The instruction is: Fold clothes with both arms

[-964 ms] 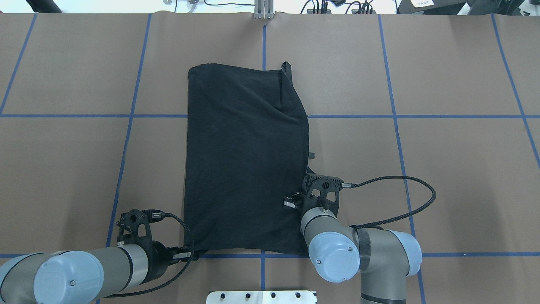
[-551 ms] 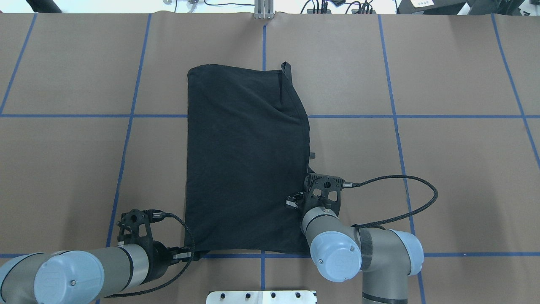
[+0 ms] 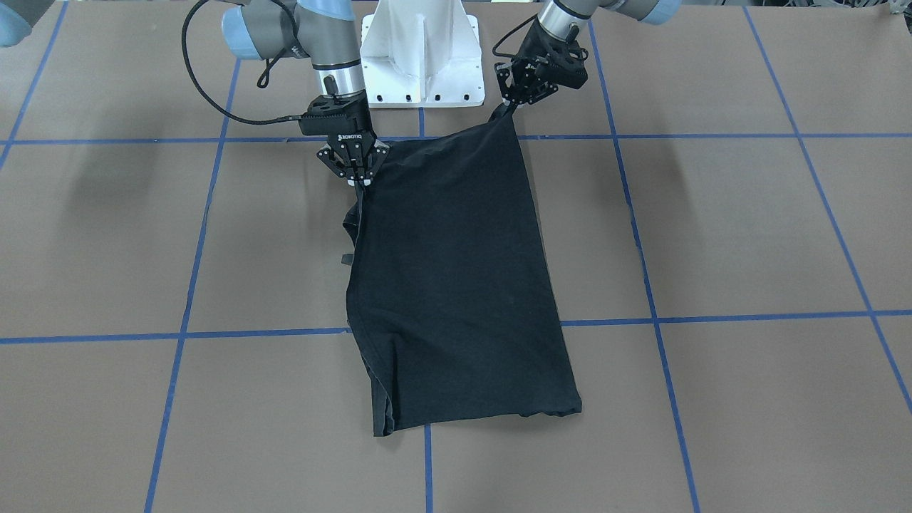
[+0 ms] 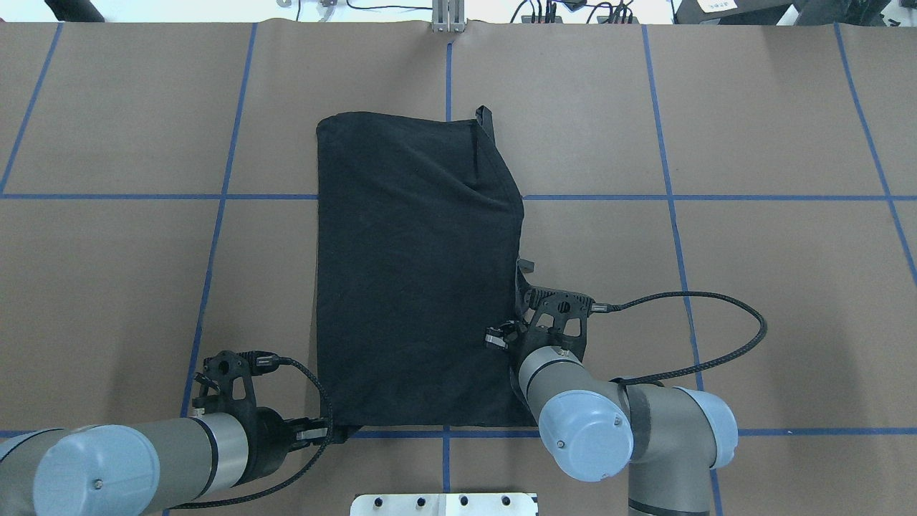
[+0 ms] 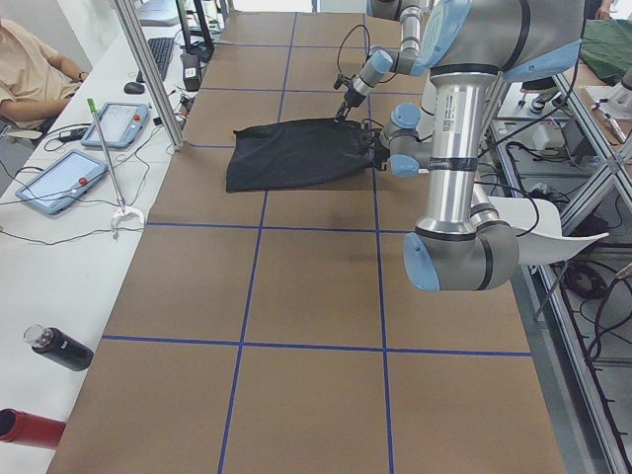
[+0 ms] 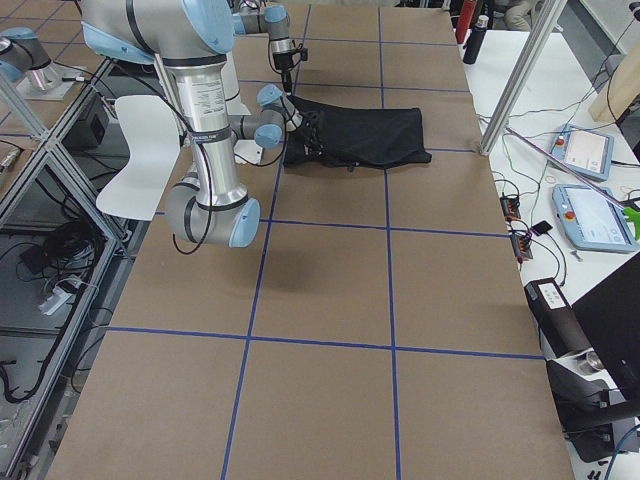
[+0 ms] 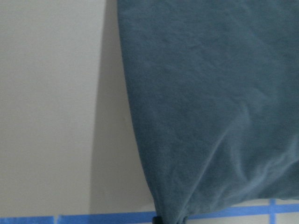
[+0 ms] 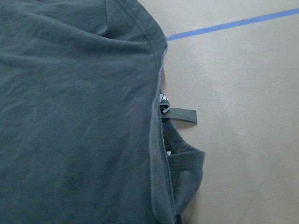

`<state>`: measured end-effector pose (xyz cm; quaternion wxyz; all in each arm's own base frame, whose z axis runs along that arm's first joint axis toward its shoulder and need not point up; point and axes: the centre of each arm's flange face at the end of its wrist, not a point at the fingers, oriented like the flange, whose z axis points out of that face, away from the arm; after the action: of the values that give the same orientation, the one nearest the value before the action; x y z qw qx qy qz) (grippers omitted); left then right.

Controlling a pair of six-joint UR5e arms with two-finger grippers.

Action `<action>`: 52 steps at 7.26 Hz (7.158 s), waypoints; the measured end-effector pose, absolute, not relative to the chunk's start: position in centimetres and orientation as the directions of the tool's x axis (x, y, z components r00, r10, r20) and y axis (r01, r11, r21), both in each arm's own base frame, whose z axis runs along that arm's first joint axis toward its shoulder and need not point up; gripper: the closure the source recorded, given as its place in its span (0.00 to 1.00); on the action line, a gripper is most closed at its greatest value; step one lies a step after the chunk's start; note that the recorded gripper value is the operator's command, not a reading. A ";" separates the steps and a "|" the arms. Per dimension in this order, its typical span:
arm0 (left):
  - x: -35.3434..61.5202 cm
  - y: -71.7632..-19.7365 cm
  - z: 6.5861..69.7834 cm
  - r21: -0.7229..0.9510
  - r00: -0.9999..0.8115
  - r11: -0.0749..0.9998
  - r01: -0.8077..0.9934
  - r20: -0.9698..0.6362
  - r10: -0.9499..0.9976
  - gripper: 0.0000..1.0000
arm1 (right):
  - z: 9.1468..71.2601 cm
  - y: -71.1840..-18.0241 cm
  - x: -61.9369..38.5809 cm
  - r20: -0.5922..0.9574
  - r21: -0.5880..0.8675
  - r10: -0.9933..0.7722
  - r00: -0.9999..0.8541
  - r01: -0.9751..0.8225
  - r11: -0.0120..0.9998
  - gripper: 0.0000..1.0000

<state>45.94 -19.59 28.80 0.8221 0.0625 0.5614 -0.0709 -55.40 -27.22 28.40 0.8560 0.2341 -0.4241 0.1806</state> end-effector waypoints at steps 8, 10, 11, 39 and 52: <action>39.5 -24.6 18.4 0.086 0.358 0.979 0.185 -0.934 0.015 1.00 | 25.5 -25.0 -49.8 0.846 0.231 0.089 0.526 -0.512 0.828 1.00; 39.4 -31.8 17.2 0.165 0.428 0.958 0.233 -0.902 0.051 1.00 | 23.3 -28.3 -50.4 0.828 0.242 0.124 0.547 -0.547 0.801 1.00; 38.2 -35.3 17.2 0.195 0.454 0.949 0.249 -0.889 0.063 1.00 | 22.8 -29.8 -50.3 0.821 0.243 0.140 0.554 -0.561 0.791 1.00; 33.3 -58.4 34.5 0.562 0.618 0.822 0.099 -0.682 0.392 0.00 | 15.5 -43.8 -68.1 0.547 0.329 0.147 0.824 -0.374 0.867 0.13; 33.5 -58.4 34.8 0.558 0.620 0.824 0.096 -0.681 0.389 0.00 | 16.9 -43.1 -67.2 0.517 0.353 0.142 0.844 -0.361 0.863 1.00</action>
<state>33.54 -58.39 34.80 0.8543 0.2836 0.4272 0.0856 -67.16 -43.10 16.87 0.9337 0.2241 -0.2447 0.1345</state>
